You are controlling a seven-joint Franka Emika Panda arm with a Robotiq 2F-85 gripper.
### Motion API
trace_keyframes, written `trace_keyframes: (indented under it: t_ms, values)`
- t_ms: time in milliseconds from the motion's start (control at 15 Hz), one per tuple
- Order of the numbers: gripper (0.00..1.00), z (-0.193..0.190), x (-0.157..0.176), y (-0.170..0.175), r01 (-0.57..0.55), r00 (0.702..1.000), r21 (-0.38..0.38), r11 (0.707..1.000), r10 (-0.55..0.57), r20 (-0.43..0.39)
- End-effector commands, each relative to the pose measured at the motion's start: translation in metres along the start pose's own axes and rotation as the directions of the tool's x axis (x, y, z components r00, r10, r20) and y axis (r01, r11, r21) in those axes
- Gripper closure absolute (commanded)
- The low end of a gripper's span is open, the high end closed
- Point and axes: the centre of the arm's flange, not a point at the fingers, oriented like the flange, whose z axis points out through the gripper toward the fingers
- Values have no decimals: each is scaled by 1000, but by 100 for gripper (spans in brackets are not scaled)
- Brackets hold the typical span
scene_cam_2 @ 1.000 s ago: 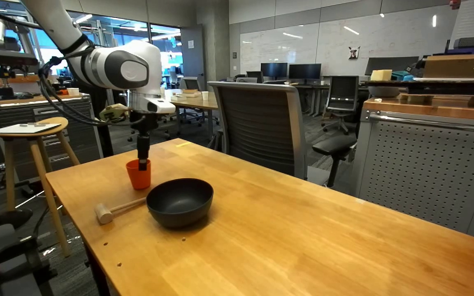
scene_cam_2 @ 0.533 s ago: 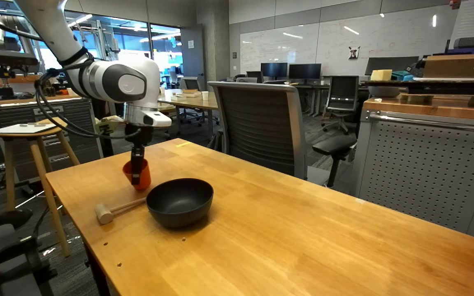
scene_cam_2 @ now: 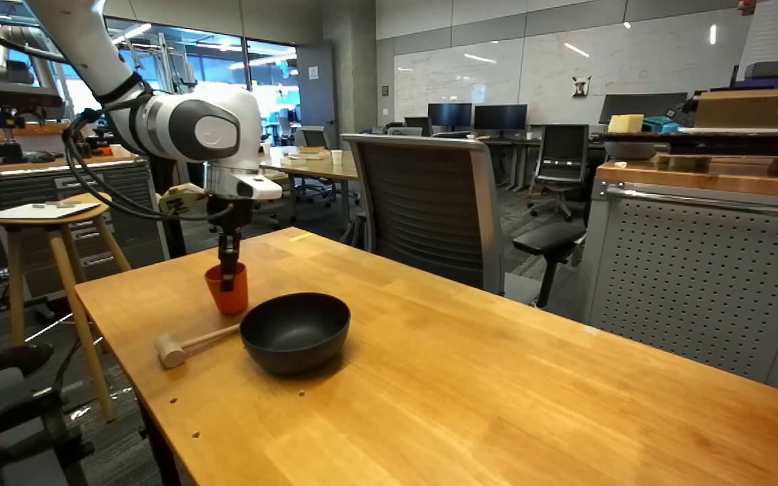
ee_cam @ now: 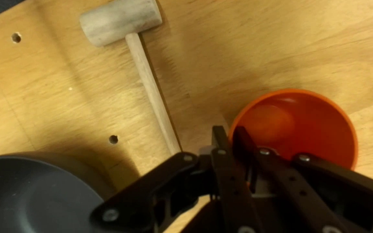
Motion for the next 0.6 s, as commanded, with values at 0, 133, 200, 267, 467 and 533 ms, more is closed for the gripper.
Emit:
trace_keyframes:
  t_ms: [0,133,200,267,467,533]
  values:
    - [95,-37,-4,0,36,995,-15,999,-37,-89]
    - [96,-70,2,7,34,986,-27,999,-38,-164]
    - [96,-86,5,14,17,978,-32,999,-24,-207]
    - [96,-102,8,21,-6,969,-30,1000,-1,-246]
    - [96,-137,14,52,-139,926,-59,989,108,-362]
    - [96,-143,16,64,-182,909,-71,981,140,-391]
